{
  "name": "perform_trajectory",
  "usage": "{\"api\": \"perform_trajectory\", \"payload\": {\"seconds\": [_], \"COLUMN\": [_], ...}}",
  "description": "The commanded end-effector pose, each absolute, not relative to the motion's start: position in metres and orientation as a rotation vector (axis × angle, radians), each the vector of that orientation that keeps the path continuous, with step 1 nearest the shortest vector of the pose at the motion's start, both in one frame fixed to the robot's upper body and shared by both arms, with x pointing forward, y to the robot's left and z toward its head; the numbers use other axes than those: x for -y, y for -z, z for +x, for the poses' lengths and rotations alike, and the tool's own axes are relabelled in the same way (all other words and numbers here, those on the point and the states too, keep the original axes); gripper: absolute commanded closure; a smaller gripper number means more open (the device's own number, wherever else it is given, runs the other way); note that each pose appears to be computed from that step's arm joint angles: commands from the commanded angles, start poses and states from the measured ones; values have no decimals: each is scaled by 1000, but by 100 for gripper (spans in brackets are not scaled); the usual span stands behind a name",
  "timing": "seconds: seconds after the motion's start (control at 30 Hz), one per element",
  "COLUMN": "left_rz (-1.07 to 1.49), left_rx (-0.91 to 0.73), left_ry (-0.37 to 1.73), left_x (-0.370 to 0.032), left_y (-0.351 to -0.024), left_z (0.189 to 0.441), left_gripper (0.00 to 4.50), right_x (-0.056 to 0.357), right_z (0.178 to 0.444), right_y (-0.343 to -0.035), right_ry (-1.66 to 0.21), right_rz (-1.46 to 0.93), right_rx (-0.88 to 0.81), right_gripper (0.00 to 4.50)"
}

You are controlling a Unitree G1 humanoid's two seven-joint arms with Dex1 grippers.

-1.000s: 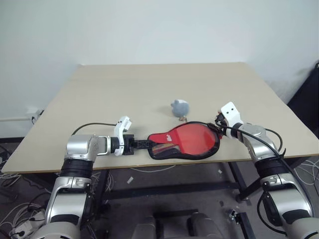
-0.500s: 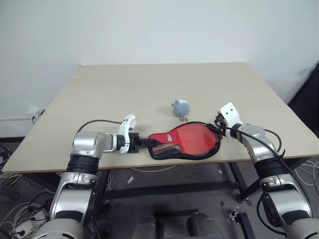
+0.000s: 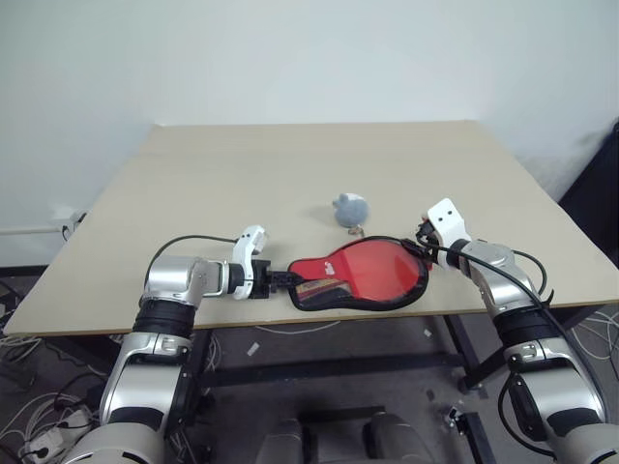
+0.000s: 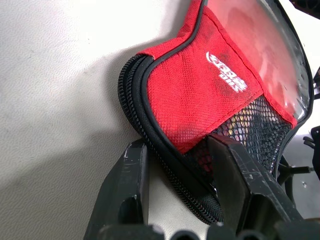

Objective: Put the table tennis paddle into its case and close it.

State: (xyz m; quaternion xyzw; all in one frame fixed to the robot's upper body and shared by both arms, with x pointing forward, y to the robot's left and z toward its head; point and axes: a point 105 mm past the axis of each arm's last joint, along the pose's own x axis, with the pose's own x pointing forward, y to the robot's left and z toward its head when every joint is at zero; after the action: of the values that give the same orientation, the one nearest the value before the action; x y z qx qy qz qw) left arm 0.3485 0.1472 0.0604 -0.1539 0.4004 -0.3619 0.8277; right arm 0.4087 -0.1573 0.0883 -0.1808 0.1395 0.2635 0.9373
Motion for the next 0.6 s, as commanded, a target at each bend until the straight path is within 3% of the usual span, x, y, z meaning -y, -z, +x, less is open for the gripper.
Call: {"api": "perform_trajectory", "payload": {"seconds": [0.03, 0.23, 0.6], "left_rz": [-332, -328, -322], "left_rx": [-817, -792, -752], "left_ry": [758, 760, 721], "left_x": [-148, -148, -165], "left_y": [-67, -70, -73], "left_z": [355, 358, 363], "left_gripper": [303, 445, 445], "right_x": [156, 155, 154], "right_z": [411, 411, 412], "right_y": [-105, -105, -105], "right_ry": [-534, -537, -539], "right_rz": [-372, -375, -376], "right_rx": [-222, -224, -222], "right_gripper": [146, 146, 146]}}
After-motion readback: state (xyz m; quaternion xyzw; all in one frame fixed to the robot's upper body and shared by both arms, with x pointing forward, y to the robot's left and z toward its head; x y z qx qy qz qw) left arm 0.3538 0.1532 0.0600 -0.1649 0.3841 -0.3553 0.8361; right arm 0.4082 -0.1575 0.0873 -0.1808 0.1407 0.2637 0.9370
